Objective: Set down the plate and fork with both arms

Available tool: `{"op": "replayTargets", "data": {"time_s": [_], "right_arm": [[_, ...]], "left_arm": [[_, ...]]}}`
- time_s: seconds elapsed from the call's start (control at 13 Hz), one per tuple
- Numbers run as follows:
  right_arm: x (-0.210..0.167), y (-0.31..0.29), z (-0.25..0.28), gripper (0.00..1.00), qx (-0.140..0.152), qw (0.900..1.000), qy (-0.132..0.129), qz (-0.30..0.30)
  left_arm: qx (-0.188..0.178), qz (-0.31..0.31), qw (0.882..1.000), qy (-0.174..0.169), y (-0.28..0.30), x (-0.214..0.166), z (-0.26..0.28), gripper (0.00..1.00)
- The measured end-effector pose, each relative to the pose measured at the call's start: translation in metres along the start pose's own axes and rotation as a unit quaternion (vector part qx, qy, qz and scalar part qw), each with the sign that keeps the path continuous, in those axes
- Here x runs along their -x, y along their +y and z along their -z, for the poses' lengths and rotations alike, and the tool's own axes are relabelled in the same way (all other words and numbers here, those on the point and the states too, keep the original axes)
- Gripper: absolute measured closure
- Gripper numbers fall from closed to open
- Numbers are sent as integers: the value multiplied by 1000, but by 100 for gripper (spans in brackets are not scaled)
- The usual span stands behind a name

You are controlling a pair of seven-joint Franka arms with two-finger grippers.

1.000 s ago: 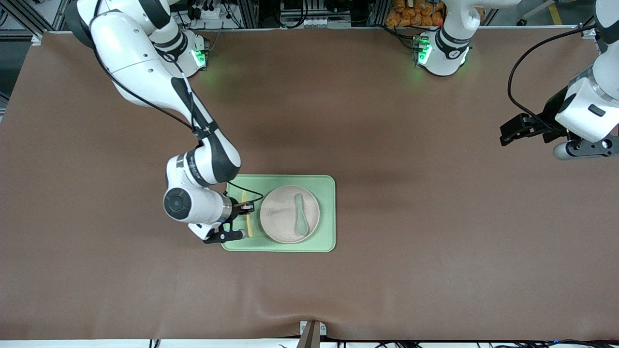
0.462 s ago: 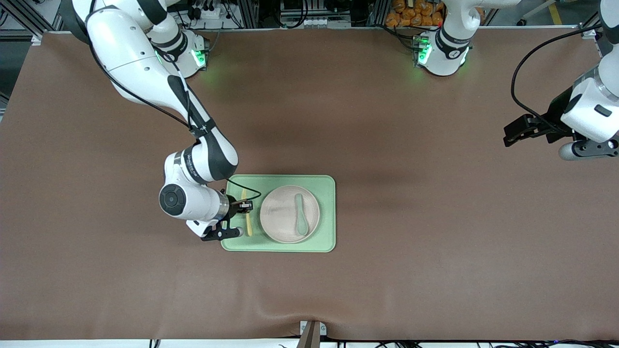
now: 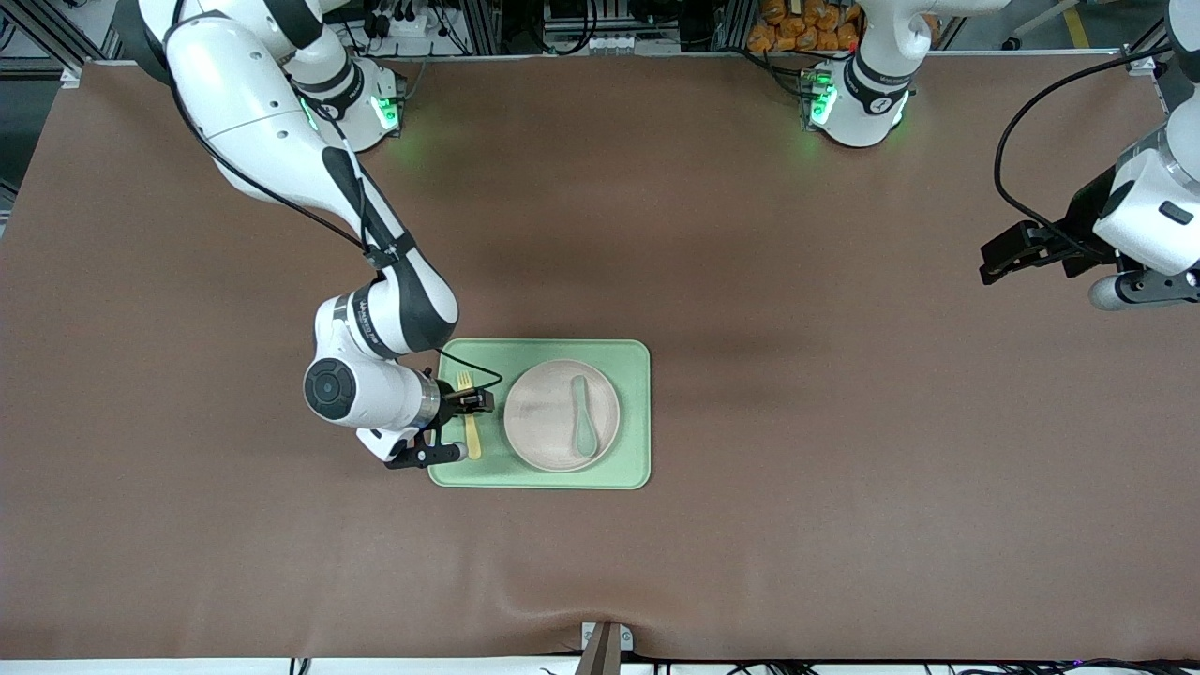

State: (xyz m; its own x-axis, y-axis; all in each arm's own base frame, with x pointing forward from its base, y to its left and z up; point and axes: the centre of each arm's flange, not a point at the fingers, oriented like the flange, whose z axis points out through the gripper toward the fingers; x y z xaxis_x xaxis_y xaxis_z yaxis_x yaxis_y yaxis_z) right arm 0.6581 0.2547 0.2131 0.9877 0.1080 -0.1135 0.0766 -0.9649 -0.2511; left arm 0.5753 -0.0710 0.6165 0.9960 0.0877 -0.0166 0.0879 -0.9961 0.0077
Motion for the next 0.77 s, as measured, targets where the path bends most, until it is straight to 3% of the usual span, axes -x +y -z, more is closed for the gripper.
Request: {"op": "replayTargets", "data": {"time_s": [0.15,0.38,0.54,0.77], "right_arm": [[-6,9,20,1,-2,1000,14,-5],[-14,24,73,0,-7,1000,24,-9],[-14,35,117,0,23,999,28,2],[-4,42,182,0,67,998,0,12]], "left_arm": [[1,0,1000,3,0,1,3,0],[2,0,1000,10,-1,5,12,0],[3,0,1000,14,-2,8,16,0],[4,0,1000,17,-2,9,20,0]]}}
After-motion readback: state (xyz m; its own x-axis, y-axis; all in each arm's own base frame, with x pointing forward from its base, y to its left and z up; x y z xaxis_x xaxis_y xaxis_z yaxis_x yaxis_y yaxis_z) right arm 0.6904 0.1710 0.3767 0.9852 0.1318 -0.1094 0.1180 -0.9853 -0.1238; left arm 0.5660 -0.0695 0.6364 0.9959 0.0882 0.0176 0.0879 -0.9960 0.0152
